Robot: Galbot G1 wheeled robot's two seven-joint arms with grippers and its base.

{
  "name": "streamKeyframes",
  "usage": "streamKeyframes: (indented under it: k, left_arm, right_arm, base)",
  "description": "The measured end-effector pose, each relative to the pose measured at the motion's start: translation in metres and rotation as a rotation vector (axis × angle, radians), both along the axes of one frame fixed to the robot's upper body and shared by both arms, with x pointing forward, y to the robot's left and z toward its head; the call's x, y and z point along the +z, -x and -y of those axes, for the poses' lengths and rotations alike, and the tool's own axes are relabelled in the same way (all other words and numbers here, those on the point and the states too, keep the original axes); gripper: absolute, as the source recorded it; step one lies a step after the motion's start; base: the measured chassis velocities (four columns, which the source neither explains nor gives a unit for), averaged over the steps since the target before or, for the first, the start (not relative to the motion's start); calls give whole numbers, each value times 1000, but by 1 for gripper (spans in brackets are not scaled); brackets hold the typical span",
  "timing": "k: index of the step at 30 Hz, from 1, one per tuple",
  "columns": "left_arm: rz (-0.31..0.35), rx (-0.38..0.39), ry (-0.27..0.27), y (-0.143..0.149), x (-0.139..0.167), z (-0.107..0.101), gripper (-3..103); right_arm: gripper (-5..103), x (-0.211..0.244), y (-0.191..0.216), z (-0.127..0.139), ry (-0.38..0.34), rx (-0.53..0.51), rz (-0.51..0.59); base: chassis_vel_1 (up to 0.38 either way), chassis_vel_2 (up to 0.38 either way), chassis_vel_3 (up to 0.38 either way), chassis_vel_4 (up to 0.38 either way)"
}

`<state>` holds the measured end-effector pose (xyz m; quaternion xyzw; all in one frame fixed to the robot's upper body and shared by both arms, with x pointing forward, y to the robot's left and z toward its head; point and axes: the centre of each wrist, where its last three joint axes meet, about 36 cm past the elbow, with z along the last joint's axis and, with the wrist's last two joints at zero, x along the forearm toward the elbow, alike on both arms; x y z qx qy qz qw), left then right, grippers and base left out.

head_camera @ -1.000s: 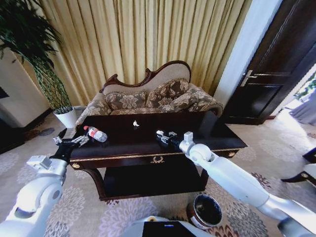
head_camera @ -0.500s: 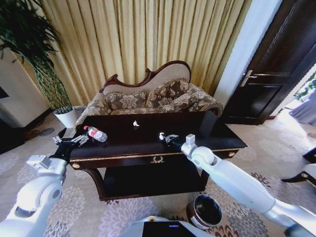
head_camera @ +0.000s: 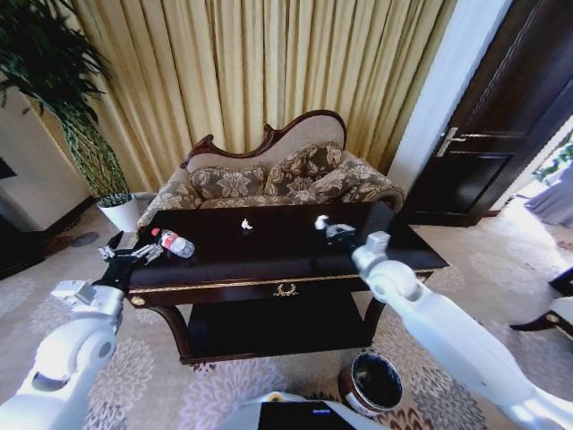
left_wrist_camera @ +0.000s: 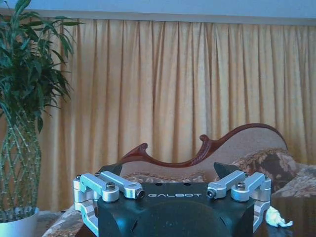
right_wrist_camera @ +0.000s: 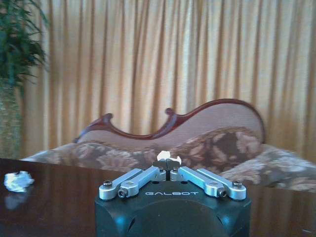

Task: Move to the front of the table and place the trash on the table into the trash bin.

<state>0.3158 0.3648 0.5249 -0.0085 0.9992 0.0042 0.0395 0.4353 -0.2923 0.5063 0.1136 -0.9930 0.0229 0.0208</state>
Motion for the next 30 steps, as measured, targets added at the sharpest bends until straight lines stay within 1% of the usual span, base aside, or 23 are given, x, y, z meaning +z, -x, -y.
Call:
streamKeyframes:
  k: [4, 7, 18, 30]
  left_arm:
    - [1, -8, 6, -1, -2, 1, 100]
    - [5, -12, 3, -3, -1, 1, 100]
    - [4, -9, -3, -5, 0, -9, 100]
    - [7, -23, -3, -10, -1, -7, 100]
  right_arm:
    - [0, -2, 9, 1, 21, -26, 15]
    - [0, -1, 12, -2, 18, -43, 22]
    - [0, -2, 15, -12, 8, -49, 7]
    - [0, -2, 18, -13, 7, -60, -2]
  base:
    - [0, 0, 0, 0]
    - [0, 0, 0, 0]
    - [0, 0, 0, 0]
    - [31, -39, -37, 39]
